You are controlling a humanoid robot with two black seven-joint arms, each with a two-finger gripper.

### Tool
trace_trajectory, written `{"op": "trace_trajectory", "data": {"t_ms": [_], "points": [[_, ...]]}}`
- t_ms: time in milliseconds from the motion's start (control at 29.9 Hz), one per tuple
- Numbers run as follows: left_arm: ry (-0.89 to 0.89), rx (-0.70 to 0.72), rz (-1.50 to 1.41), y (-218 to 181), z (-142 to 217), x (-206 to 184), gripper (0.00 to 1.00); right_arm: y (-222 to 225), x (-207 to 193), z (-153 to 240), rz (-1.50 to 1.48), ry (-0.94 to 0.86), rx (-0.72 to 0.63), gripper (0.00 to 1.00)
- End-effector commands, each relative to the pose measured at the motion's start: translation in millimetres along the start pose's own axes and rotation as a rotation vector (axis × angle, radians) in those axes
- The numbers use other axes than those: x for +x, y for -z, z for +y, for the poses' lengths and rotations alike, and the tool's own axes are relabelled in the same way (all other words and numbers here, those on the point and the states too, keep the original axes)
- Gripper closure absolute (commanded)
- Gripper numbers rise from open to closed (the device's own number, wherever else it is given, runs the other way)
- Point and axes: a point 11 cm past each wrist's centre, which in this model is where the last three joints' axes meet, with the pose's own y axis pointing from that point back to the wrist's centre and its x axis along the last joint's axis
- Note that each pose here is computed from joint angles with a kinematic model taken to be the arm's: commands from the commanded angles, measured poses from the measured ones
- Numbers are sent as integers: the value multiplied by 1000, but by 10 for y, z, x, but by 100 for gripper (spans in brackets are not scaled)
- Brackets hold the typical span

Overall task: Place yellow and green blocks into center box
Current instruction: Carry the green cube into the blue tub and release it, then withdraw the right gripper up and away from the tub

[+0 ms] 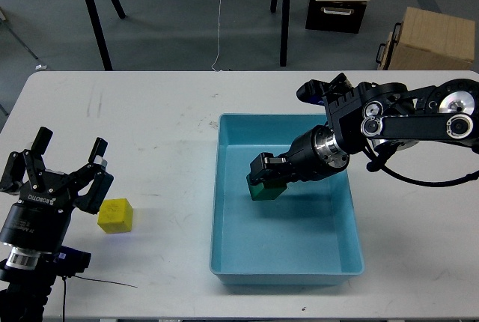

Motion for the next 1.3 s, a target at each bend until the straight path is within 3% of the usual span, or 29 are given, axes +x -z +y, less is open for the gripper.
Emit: {"op": "trace_trajectory", "data": {"t_ms": [0, 234, 401, 601, 768, 1069, 1269], "points": [[1, 1, -3, -9, -3, -5, 0, -66, 103, 130, -18, -35, -7, 0], [0, 2, -6, -14, -2, -7, 0, -276, 356, 466, -161, -131, 22, 0], [0, 2, -2, -4, -4, -4, 0, -521, 843, 872, -396, -306, 126, 0], [3, 3, -3, -6, -17, -7, 0, -653, 1329, 1316, -678, -489, 415, 0], [10, 4, -4, -6, -39, -21, 0, -699, 1461, 1624, -895, -494, 779, 0], [28, 14, -9, -7, -105, -54, 0, -1789, 1253, 2113, -1254, -785, 1233, 0], [34, 13, -10, -9, -122, -67, 0, -2373, 507, 1761, -1527, -803, 1377, 0]]}}
